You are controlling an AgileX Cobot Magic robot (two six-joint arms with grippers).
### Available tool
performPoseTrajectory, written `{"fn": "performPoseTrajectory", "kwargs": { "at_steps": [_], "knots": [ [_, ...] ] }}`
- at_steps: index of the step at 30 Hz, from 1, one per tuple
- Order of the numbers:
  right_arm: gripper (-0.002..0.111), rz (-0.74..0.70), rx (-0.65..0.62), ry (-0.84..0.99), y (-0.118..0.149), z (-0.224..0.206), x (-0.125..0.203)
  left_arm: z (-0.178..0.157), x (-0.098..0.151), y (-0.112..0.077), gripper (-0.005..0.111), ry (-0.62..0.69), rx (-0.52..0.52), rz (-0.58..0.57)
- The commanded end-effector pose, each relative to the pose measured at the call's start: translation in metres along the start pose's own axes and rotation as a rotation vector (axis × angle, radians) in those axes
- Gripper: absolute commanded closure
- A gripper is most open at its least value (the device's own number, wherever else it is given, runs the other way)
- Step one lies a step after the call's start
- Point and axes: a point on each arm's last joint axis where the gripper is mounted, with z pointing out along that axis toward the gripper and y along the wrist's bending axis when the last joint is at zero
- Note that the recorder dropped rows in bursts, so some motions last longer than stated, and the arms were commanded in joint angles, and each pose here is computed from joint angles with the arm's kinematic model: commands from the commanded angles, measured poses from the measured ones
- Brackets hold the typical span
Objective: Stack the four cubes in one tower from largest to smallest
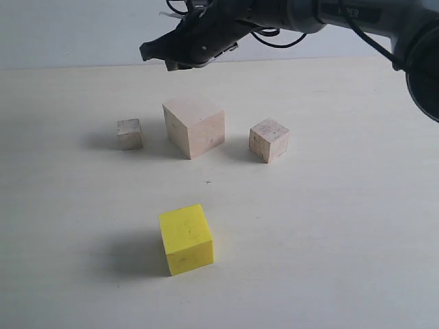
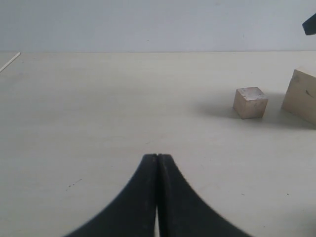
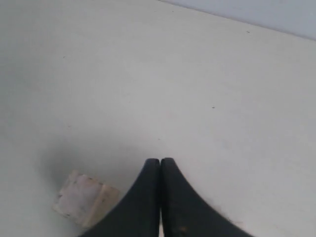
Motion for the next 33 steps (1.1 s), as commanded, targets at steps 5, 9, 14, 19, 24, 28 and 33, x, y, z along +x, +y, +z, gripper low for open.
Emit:
{"fn": "performPoseTrajectory", "kwargs": {
  "at_steps": [5,9,14,19,24,28,33],
  "knots": [
    [0.108,-0.014,0.030,-0.006,-0.014,0.019,0.011,0.000,0.000,-0.001,0.107,-0.010,0.010,-0.004],
    [0.108,-0.019,0.036,-0.011,-0.015,0.021,0.012,0.000,0.000,-0.001,0.107,-0.010,0.010,-0.004],
    [0.108,-0.016,0.029,0.036,-0.017,0.027,0.020,0.000,0.000,-0.001,0.107,-0.010,0.010,-0.004],
    [0.108,-0.008,0.017,0.108,-0.019,0.036,0.033,0.000,0.000,-0.001,0.107,-0.010,0.010,-0.004],
    [0.108,-0.024,0.030,0.145,-0.018,0.030,0.033,0.000,0.000,-0.001,0.107,-0.010,0.010,-0.004],
    [0.108,0.000,0.083,0.202,-0.021,0.023,0.034,0.000,0.000,-0.001,0.107,-0.010,0.010,-0.004],
    [0.108,0.017,0.102,0.303,-0.021,0.017,0.041,0.000,0.000,-0.001,0.107,-0.010,0.010,-0.004]
  ]
}}
